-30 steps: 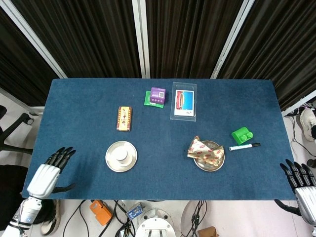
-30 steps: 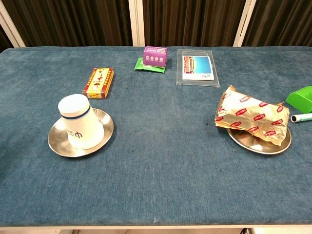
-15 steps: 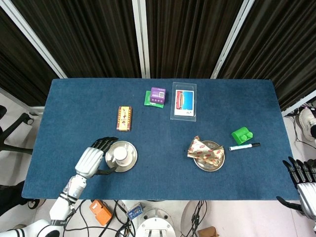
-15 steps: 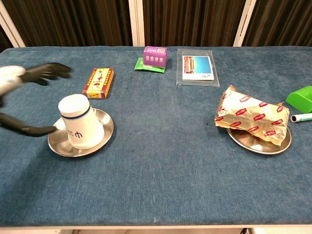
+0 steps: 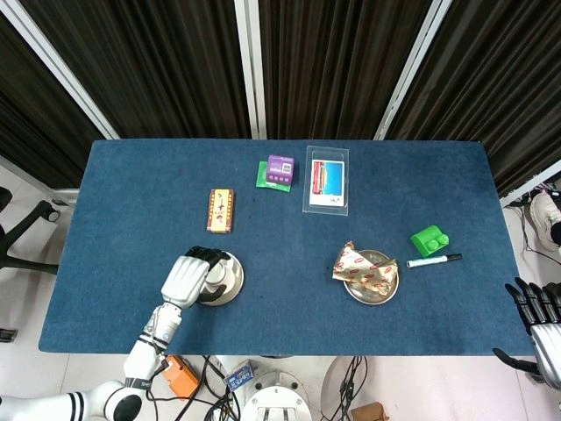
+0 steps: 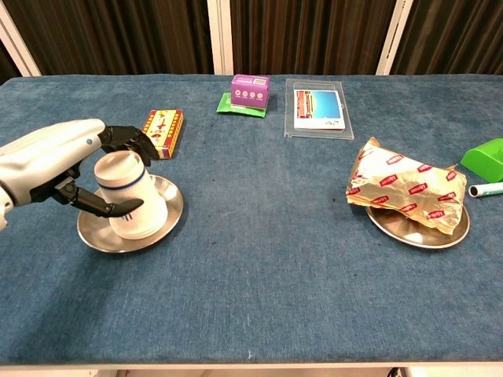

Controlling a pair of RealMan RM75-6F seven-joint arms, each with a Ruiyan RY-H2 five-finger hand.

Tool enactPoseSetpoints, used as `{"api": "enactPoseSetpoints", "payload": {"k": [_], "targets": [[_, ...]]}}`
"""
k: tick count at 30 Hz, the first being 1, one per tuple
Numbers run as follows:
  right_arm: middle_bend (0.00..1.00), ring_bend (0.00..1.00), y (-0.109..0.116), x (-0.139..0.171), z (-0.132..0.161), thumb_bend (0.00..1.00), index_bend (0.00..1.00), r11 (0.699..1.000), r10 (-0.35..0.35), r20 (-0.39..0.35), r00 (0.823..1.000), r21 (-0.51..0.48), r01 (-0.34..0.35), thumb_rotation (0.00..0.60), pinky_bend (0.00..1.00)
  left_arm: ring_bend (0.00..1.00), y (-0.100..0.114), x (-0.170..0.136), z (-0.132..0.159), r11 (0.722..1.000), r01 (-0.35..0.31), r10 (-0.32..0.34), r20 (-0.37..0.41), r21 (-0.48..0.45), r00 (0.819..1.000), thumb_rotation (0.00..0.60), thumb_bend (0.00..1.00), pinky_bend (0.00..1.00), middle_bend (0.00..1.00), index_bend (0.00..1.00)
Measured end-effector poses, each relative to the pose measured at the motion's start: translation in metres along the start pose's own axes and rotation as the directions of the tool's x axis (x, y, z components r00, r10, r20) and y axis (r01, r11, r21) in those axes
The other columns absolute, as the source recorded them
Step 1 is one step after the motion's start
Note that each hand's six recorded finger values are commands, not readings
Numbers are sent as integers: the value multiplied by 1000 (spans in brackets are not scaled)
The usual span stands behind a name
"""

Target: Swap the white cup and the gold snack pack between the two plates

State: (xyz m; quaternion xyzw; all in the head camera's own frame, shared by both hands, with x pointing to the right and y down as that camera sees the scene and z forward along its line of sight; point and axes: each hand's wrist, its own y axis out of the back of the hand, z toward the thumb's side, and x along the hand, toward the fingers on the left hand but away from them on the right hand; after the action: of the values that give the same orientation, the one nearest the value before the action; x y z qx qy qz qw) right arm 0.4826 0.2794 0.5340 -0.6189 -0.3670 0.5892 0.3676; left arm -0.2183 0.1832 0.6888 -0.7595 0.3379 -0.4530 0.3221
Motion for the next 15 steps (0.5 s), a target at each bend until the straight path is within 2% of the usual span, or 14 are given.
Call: {"api": "enactPoseSetpoints", "payload": {"k": [5, 8, 10, 15], "targets": [[0, 0, 2, 1, -1, 159, 0, 1000, -8, 3, 1000, -4, 8, 556, 66, 442, -4, 0, -1, 1000, 7, -6, -15, 29, 1000, 600, 300, 452, 423, 385], [0, 0, 1, 1, -1, 159, 0, 1000, -6, 5, 1000, -4, 6, 555, 66, 485, -5, -1, -1, 999, 15, -14, -22, 31, 1000, 600, 330, 601, 424, 402], [0, 0, 1, 0, -1, 158, 0, 1000, -5, 4, 1000, -3, 5, 555, 66, 489, -5, -1, -1, 1000, 13, -13, -27, 26, 1000, 600, 378, 698, 432, 413], [0, 0, 1, 0, -1, 159, 0, 1000, -4, 7, 1000, -1, 4, 556, 67, 510, 1, 0, 2, 999, -16, 16, -19, 30, 1000, 600, 518, 760, 478, 459]]}}
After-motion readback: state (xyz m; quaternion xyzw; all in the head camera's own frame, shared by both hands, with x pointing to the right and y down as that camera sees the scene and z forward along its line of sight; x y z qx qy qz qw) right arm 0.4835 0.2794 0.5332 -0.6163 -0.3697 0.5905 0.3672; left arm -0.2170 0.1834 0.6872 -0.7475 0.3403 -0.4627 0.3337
